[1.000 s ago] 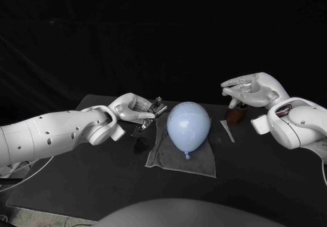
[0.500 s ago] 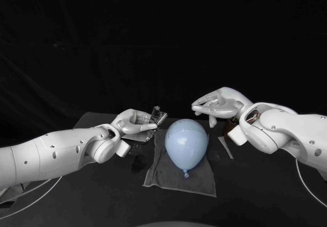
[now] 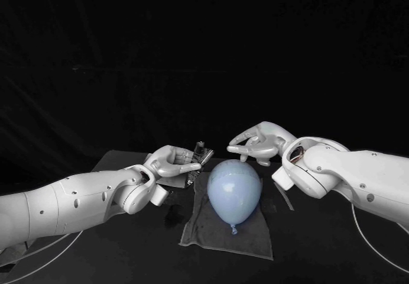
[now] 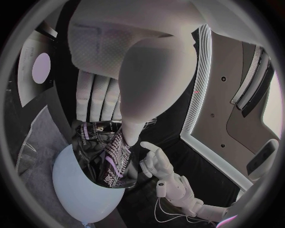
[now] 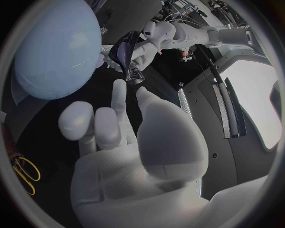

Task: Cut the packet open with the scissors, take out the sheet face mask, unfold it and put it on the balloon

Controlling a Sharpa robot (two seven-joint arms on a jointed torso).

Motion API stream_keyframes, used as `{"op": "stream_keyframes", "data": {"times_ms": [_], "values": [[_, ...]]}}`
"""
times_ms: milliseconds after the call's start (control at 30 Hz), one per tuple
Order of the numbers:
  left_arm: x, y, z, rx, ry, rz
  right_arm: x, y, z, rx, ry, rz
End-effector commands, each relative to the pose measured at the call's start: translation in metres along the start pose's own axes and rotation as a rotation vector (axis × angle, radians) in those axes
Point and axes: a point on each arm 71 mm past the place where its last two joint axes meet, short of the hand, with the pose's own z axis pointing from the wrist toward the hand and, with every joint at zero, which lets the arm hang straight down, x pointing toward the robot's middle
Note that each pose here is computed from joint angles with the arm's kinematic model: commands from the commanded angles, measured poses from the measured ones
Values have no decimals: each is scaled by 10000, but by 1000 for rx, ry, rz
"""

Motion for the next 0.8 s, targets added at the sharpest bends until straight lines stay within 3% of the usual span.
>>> {"op": "stream_keyframes", "data": {"times_ms": [33,367,667,800], "values": [[19,-51,20,51,4,43,30,43,32,-8,0,-34],[81,-80,35,70,12,55,155,125,144,-11,51,-62],[141,-112,33,81,24,48,158,131,220,-8,33,-78],[151,-120,30,83,26,47,194,144,235,-13,59,-85]]}}
